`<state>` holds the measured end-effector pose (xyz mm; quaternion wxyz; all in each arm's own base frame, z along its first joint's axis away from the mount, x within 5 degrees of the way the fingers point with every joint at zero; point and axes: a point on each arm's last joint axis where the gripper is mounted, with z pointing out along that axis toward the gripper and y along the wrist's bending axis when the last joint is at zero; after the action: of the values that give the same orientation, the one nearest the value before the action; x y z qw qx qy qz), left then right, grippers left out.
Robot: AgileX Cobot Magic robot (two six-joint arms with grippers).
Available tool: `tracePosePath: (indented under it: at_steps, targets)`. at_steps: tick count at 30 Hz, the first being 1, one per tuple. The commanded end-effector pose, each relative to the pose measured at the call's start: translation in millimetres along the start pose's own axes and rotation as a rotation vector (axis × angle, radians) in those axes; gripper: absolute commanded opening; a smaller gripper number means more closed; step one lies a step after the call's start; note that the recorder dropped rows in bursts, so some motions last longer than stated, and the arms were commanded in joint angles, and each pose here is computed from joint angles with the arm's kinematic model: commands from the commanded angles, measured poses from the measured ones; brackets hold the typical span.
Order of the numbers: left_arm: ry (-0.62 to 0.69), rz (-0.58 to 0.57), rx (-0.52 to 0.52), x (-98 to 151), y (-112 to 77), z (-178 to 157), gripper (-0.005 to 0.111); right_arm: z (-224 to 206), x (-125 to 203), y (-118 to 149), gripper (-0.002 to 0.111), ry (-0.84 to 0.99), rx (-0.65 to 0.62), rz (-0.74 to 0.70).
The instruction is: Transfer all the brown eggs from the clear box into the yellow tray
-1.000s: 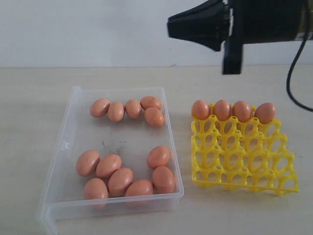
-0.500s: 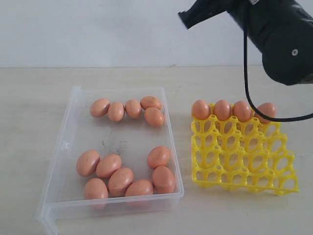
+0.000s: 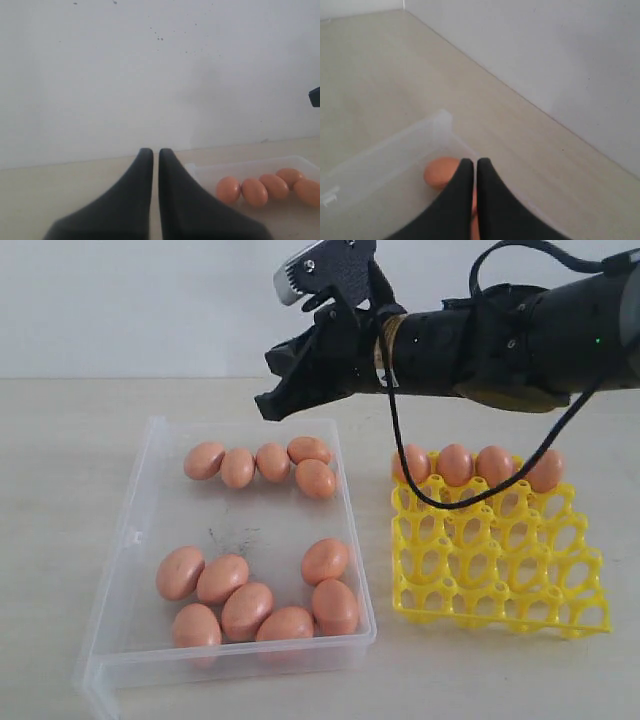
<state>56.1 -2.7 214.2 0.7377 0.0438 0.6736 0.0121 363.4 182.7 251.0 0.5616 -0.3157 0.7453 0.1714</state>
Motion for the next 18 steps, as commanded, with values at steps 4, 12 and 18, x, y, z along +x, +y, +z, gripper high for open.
tracePosePath:
  at_steps: [4, 12, 18]
  targets:
    - [0.001, -0.001, 0.008, 1, -0.5, 0, 0.004, 9, -7, -9, 0.012, 0.124, -0.013, 0.347]
    - [0.001, -0.001, 0.008, 1, -0.5, 0, 0.004, 25, 10, 5, 0.027, 0.265, -0.270, 0.590]
    - [0.001, -0.001, 0.008, 1, -0.5, 0, 0.004, 30, 15, -9, 0.026, 0.239, -0.124, 0.507]
